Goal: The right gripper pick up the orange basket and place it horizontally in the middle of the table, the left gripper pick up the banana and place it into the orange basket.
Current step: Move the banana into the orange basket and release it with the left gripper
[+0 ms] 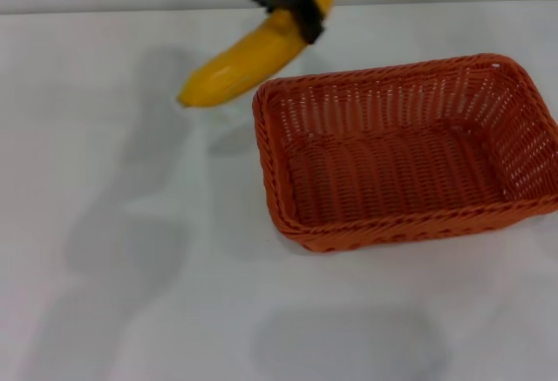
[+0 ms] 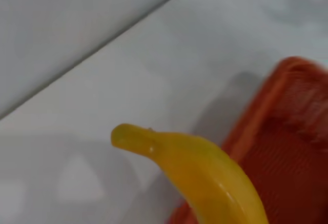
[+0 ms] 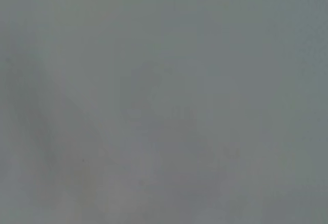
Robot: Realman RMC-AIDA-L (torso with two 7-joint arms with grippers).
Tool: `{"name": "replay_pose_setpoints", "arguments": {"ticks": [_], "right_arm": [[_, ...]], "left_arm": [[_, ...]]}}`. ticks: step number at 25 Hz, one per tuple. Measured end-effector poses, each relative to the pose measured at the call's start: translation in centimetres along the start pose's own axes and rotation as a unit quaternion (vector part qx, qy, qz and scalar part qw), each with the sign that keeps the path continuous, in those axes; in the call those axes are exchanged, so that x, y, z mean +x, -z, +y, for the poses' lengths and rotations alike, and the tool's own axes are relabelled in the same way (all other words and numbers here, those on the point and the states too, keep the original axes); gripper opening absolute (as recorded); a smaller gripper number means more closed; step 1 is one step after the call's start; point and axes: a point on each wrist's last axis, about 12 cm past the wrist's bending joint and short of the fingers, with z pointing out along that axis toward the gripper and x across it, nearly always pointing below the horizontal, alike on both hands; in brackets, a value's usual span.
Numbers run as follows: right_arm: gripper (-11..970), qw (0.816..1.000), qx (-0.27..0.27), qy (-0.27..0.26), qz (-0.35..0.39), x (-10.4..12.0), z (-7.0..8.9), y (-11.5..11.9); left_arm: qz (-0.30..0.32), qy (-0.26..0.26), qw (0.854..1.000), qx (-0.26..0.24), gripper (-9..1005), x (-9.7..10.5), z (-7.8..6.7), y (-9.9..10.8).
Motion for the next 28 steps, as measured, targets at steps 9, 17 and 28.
{"name": "replay_pose_setpoints", "arguments": {"ticks": [9, 17, 28], "right_arm": [[874, 1.0, -0.009, 0.007, -0.002, 0.3, 0.5, -0.2], [875, 1.0, -0.011, 0.011, 0.002, 0.6, 0.4, 0.1], [875, 1.0, 0.011, 0.001, -0.008, 1.5, -0.3, 1.5]], "left_arm": [[-0.005, -0.106, 0.994, -0.007, 563, -3.8, -7.2, -4.6], [-0.002, -0.112, 0.992, 0.064, 586, -3.2, -9.2, -6.4], [-0.049, -0.104, 0.991, 0.073, 648, -1.0, -7.1, -7.1]]}}
